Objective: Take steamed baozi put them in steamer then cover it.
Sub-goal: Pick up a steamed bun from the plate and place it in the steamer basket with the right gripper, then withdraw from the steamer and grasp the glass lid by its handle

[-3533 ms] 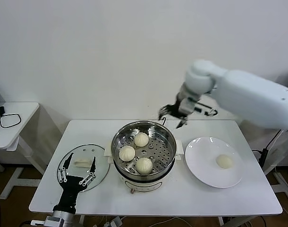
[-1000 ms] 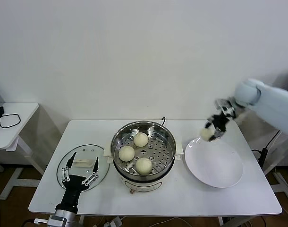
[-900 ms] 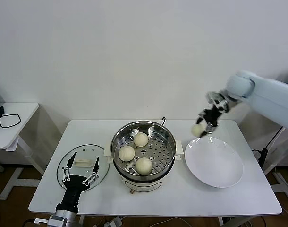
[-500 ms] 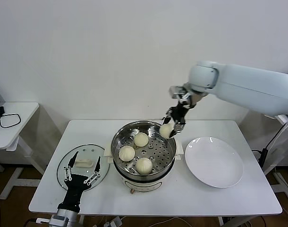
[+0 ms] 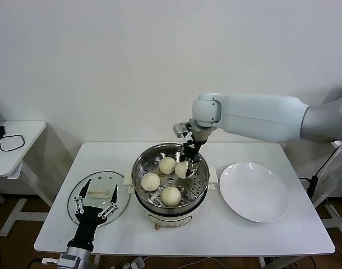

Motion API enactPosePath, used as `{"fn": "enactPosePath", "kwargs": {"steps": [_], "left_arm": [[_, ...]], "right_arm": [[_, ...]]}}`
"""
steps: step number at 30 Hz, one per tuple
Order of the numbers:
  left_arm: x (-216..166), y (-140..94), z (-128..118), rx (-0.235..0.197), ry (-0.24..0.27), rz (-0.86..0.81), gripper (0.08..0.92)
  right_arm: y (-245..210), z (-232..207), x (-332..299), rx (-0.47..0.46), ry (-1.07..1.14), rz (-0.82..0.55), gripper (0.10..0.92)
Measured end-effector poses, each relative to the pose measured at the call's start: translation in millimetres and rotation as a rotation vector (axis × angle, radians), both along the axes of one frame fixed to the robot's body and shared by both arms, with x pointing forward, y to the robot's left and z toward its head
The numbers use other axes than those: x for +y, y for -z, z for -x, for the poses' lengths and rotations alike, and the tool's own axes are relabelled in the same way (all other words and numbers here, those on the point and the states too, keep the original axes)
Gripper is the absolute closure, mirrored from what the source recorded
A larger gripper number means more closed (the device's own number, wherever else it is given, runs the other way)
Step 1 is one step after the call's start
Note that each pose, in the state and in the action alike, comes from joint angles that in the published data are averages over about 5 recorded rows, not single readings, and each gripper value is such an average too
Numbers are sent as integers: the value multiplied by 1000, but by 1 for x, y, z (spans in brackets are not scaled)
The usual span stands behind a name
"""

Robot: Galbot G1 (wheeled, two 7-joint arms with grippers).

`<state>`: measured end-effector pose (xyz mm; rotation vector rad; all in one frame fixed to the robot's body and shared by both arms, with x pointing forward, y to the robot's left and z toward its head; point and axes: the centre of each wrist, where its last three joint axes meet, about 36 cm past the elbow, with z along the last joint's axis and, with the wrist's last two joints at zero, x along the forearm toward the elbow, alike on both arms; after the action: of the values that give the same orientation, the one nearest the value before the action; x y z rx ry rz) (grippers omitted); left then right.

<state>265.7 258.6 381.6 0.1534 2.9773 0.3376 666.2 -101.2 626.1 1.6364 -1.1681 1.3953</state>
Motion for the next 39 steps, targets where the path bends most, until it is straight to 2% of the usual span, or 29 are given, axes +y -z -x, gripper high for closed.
{"fn": "enactPosePath", "kwargs": {"steps": [10, 17, 24, 28, 34, 39], "left_arm": [[1, 1, 0, 2, -4, 0, 177], [1, 1, 1, 2, -7, -1, 177], [1, 1, 0, 1, -7, 1, 177], [1, 1, 1, 3, -7, -2, 177], [2, 1, 0, 2, -6, -13, 177], [3, 1, -3, -6, -12, -32, 177]], "right_arm": [[24, 2, 11, 10, -17, 36, 393], [29, 3, 11, 0, -27, 53, 278], [28, 5, 9, -9, -34, 60, 211], [22, 6, 7, -17, -43, 56, 201], [5, 10, -7, -37, -54, 0, 199], [-13, 16, -35, -84, -40, -141, 200]]}}
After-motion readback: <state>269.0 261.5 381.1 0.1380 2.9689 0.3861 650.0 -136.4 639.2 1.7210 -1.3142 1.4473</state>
